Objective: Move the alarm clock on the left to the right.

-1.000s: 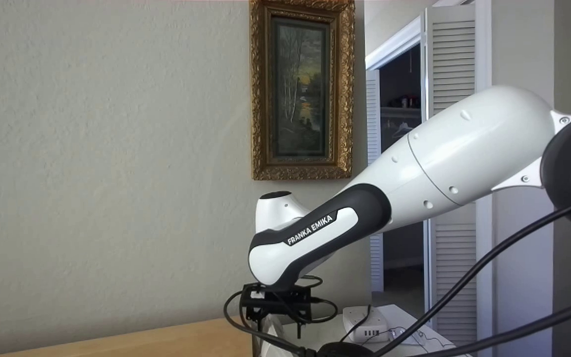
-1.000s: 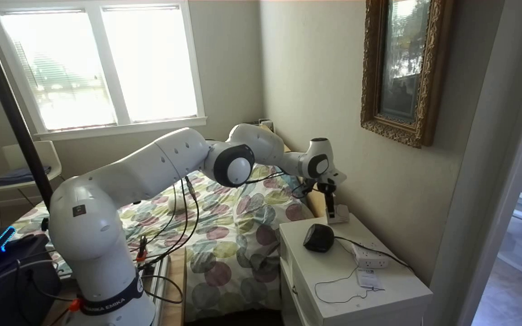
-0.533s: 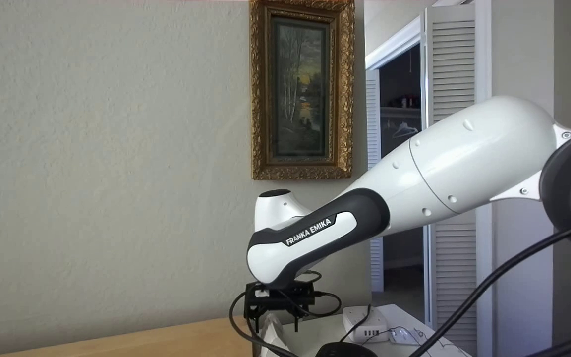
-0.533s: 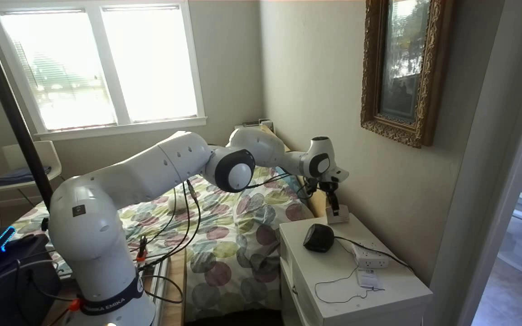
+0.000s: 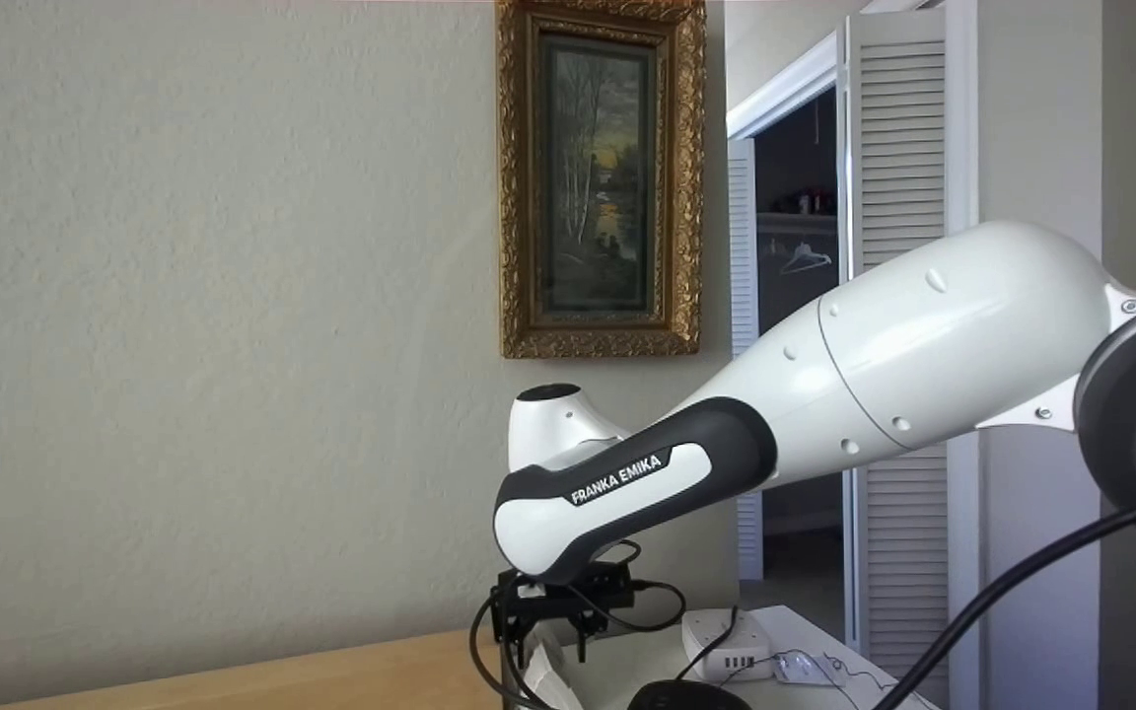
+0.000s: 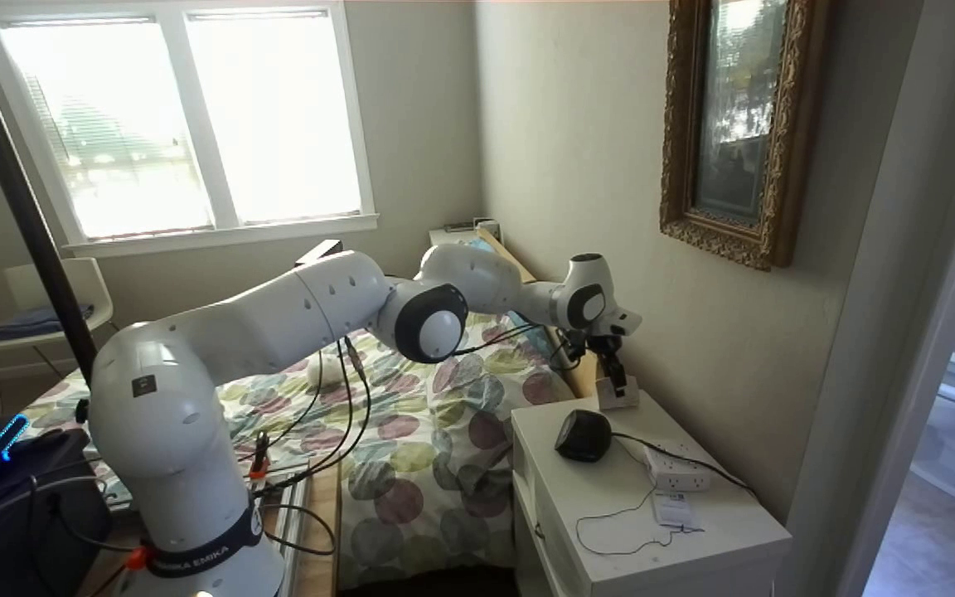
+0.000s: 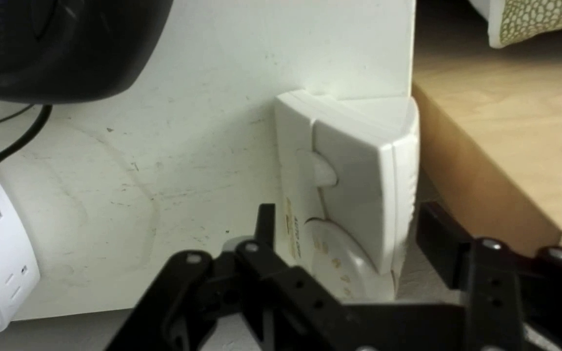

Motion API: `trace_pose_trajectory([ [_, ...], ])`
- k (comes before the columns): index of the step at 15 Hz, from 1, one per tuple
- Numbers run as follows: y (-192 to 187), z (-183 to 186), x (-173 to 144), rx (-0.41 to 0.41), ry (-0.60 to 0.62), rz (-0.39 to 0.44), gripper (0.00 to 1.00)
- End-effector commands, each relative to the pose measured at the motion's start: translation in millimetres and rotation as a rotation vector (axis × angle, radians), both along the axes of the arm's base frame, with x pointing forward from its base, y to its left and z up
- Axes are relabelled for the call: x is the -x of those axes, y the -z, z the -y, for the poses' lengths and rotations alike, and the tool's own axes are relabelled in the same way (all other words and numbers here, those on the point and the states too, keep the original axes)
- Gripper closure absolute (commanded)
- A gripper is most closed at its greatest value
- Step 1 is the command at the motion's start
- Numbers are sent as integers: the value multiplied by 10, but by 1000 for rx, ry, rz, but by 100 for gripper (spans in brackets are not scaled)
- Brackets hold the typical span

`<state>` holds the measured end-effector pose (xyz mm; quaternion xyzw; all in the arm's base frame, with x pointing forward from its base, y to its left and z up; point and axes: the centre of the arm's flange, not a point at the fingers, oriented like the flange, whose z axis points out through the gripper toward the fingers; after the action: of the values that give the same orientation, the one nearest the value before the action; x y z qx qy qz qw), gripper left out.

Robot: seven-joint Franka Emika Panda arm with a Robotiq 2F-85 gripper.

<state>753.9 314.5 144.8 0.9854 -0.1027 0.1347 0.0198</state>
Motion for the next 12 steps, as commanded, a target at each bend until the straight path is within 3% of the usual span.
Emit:
trace_pose_trajectory([
  [1,144,-78,-284,15,-21,13,55],
  [5,145,-54,-283,12,-1,8,78],
  [12,28,105,-280,69,76,27,82],
])
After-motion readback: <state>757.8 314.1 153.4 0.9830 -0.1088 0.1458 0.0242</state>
